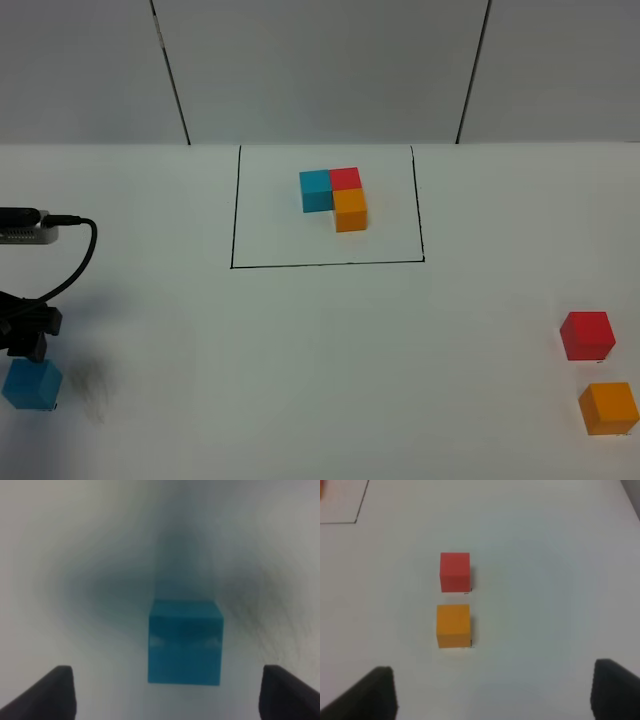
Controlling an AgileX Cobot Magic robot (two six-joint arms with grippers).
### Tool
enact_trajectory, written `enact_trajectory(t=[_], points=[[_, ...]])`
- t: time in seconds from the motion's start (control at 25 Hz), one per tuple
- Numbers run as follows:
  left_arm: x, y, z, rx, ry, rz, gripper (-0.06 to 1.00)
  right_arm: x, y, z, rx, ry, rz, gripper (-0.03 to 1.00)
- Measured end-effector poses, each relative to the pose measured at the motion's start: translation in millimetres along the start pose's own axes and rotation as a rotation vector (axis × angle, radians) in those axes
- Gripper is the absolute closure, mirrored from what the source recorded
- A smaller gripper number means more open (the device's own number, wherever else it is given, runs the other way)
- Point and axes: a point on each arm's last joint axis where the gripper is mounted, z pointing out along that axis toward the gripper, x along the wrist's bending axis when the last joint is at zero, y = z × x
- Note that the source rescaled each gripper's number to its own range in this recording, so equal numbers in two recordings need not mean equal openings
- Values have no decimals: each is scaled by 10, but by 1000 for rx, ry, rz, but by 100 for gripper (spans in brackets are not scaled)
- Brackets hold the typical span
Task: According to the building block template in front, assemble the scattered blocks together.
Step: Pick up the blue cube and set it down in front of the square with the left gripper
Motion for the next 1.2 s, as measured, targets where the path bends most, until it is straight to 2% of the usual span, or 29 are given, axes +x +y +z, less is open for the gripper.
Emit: enact_trajectory(t=[0.72,0.96,1.2], points=[[-2,-30,21,21,0,-14,14,0,0,0,0,0,0,35],[-8,-144,190,65,10,6,14,0,0,0,0,0,0,35],[-18,-108,309,58,7,8,14,0,0,0,0,0,0,35]])
